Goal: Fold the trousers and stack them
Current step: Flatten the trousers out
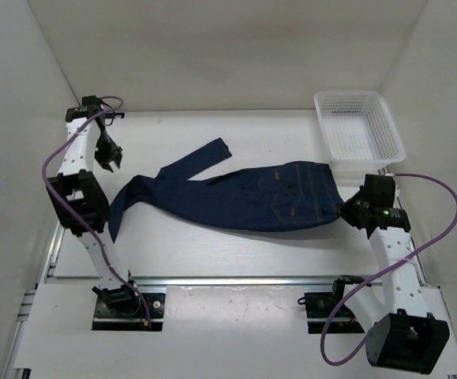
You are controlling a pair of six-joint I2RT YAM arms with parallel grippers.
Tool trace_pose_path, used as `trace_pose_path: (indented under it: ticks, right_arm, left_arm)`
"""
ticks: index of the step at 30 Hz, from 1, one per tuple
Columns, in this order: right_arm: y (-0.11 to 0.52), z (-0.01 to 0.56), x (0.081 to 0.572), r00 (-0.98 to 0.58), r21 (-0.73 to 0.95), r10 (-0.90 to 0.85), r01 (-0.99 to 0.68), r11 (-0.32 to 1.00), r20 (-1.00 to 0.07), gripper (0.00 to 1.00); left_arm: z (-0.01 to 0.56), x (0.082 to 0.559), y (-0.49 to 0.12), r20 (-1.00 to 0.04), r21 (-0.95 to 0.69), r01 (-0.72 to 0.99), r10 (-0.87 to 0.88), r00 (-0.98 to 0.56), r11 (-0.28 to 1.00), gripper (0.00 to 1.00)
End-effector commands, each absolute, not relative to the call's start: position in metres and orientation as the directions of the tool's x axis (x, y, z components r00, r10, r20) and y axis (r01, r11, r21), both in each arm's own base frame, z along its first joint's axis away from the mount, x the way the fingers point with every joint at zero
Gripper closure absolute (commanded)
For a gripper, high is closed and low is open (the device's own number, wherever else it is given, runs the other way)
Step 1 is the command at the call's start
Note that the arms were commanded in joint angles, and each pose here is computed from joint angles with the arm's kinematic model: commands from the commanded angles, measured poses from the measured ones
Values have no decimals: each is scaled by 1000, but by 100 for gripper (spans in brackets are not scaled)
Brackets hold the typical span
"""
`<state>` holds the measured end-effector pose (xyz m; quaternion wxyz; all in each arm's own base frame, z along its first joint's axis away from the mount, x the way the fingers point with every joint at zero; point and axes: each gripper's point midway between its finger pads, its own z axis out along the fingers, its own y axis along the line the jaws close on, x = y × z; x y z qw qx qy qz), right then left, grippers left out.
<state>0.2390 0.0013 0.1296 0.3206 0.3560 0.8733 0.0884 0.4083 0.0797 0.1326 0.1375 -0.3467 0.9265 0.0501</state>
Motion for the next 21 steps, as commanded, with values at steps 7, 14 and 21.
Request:
trace_pose_path:
  ticks: [7, 14, 21]
  right_arm:
    - [0, 141, 252, -549, 383, 652, 532, 755, -524, 100]
    - [4, 140, 257, -559, 400, 653, 517, 757, -511, 100]
    - [6, 138, 257, -563, 407, 653, 512, 757, -506, 100]
  left_arm:
    - [155, 318, 69, -378, -36, -665, -626, -682, 746, 28]
    - [99, 312, 77, -322, 76, -670, -618, -718, 739, 0]
    - [65, 326, 92, -271, 194, -701, -649, -711, 686, 45]
